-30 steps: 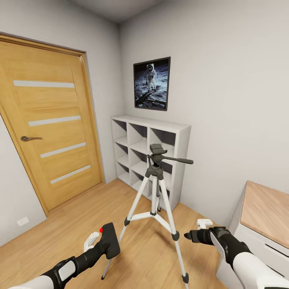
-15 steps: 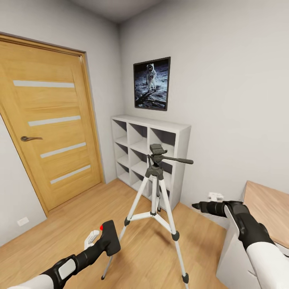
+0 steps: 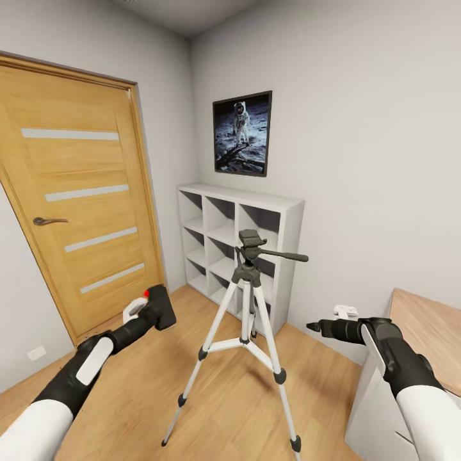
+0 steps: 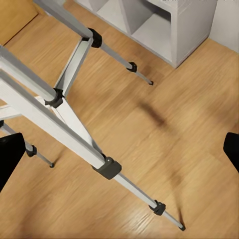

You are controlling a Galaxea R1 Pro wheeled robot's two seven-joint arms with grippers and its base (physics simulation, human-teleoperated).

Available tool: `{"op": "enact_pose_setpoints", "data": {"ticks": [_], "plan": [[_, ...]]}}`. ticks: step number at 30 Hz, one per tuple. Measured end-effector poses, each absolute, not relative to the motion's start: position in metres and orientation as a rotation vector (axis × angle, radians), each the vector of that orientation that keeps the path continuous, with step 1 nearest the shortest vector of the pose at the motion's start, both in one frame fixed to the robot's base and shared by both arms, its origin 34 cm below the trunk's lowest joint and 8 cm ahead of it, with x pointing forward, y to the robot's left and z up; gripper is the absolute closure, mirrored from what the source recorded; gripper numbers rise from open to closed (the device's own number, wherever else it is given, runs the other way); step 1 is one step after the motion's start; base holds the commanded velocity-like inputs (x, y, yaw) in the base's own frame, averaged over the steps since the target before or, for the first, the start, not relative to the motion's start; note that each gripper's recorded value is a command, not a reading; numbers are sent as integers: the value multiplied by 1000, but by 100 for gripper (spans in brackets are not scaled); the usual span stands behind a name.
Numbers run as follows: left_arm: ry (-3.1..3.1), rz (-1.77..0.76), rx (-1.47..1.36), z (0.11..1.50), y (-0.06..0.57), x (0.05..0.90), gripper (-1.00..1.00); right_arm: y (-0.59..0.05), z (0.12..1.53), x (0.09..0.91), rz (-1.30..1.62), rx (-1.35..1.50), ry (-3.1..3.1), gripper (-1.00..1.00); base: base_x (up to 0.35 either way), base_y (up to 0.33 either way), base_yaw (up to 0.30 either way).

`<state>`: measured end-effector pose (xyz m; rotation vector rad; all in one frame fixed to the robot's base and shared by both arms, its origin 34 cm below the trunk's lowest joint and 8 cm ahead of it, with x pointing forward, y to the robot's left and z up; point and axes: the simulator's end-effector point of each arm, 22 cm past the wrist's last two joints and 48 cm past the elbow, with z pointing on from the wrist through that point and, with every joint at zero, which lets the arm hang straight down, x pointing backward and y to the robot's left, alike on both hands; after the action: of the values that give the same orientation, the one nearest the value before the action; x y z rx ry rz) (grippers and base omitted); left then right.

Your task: Attach the digital camera to the camera tripod in the bedroom.

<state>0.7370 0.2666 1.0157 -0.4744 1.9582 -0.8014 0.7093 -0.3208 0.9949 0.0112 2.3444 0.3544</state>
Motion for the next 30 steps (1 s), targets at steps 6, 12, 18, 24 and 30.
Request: {"op": "enact_pose_setpoints", "data": {"ticks": [6,12,18,24,30], "plan": [[1943,-612,-564,1050,299,750,100,-321,996,710,353,10,2340,-100,0,0,0],[1889,-609,-545,1085,285,756,100,-323,996,710,341,10,2339,-100,87,-37,0],[1887,-610,-548,1086,281,757,100,-323,995,710,341,14,2342,-100,224,-130,0],[1888,-611,-549,1086,281,757,100,-323,994,709,344,21,2348,-100,187,-113,0],[1888,-613,-548,1086,280,757,100,-327,992,709,325,29,2350,-100,31,-19,154]]}}
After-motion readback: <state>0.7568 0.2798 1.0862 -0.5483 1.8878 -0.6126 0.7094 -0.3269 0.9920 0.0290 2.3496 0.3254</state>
